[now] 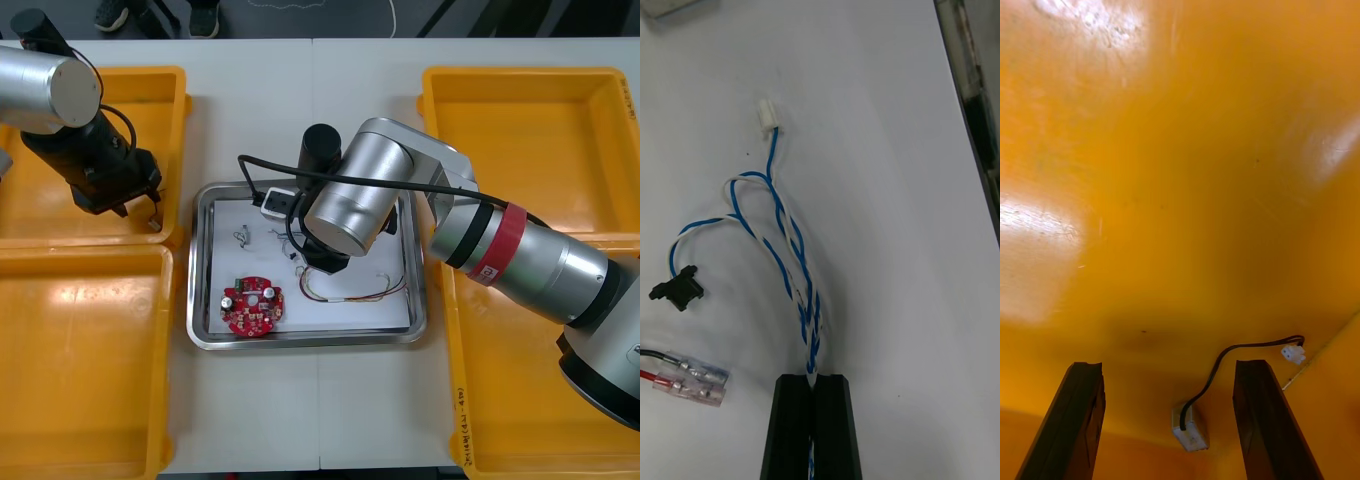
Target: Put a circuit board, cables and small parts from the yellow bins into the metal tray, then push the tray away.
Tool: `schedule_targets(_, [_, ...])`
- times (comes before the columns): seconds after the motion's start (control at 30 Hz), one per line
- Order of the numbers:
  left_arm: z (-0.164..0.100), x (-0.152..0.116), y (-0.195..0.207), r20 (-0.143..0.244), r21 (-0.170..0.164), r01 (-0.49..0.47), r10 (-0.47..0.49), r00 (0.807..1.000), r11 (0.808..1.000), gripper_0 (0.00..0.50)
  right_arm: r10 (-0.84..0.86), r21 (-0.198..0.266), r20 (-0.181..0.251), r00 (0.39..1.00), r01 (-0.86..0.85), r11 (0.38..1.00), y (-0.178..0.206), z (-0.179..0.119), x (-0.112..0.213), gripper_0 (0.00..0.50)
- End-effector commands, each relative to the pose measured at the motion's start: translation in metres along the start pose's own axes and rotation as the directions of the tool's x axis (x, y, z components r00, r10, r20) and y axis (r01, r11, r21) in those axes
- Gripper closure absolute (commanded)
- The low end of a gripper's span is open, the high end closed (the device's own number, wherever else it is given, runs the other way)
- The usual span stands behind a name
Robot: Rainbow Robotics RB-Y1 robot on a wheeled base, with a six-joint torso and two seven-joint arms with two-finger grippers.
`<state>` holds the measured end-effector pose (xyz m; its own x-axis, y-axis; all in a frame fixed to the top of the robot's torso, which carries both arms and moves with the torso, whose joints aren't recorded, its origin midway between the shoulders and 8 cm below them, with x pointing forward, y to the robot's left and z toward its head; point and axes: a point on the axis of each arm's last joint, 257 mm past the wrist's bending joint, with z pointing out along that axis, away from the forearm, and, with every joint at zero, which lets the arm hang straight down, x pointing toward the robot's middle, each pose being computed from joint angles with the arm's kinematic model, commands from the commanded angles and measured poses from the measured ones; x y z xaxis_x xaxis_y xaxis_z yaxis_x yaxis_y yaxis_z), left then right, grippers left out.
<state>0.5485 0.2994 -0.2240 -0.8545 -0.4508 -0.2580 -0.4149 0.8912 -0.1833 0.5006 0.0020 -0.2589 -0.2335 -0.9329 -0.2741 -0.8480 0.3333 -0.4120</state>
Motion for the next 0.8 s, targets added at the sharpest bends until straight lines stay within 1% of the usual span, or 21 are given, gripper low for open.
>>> schedule_targets(0.03, [-0.014,-0.007,-0.031,0.023,0.055,-0.102,0.101,0.995,0.993,0.0,-0.043,0.009,0.024,0.999,0.043,0.999,0.005,-0.003,-0.015,0.241])
schedule_targets(0.07, [-0.013,-0.007,-0.031,0.021,0.057,-0.102,0.101,0.995,0.993,0.0,-0.043,0.009,0.024,0.999,0.043,0.999,0.005,-0.003,-0.015,0.2])
schedule_targets(0.1, [-0.013,-0.007,-0.032,0.018,0.064,-0.096,0.095,0.995,0.993,0.0,-0.044,0.013,0.024,0.999,0.044,0.999,0.004,-0.004,-0.015,0.123])
schedule_targets(0.13, [-0.013,-0.008,-0.032,0.017,0.073,-0.087,0.086,0.996,0.994,0.0,-0.04,0.015,0.023,0.999,0.04,0.999,0.002,-0.004,-0.015,0.08])
schedule_targets(0.17, [-0.013,-0.008,-0.032,0.015,0.078,-0.08,0.079,0.997,0.994,0.0,-0.043,0.015,0.025,0.999,0.042,0.999,0.003,-0.004,-0.016,0.065])
schedule_targets(0.23, [-0.015,-0.011,-0.032,0.009,0.101,-0.053,0.052,0.999,0.993,0.0,-0.037,0.016,0.029,0.999,0.037,0.999,-0.001,-0.007,-0.017,0.032])
schedule_targets(0.37, [-0.011,-0.009,-0.029,-0.009,0.108,-0.034,0.035,0.999,0.994,0.0,-0.013,0.008,0.03,0.999,0.013,1.0,-0.007,-0.016,-0.018,0.019])
schedule_targets(0.47, [-0.009,-0.009,-0.028,-0.019,0.114,-0.016,0.018,1.0,0.993,0.0,0.021,-0.035,0.015,1.0,-0.02,0.999,-0.012,-0.032,-0.018,0.016])
schedule_targets(0.57, [-0.008,-0.007,-0.028,-0.033,0.123,-0.006,0.01,0.999,0.992,0.0,0.042,-0.067,0.008,0.999,-0.042,0.997,-0.014,-0.045,-0.019,0.011])
schedule_targets(0.63, [-0.008,-0.005,-0.029,-0.04,0.131,0.001,0.005,0.999,0.991,0.0,0.061,-0.089,0.011,0.998,-0.06,0.994,-0.017,-0.06,-0.02,0.012])
schedule_targets(0.73, [-0.008,-0.004,-0.031,-0.045,0.136,0.006,0.0,0.999,0.991,0.0,0.092,-0.112,0.016,0.996,-0.09,0.99,-0.024,-0.077,-0.021,0.012])
schedule_targets(0.8, [-0.008,-0.004,-0.03,-0.048,0.133,0.007,-0.001,0.999,0.991,0.0,0.107,-0.118,0.016,0.994,-0.105,0.987,-0.029,-0.088,-0.019,0.01])
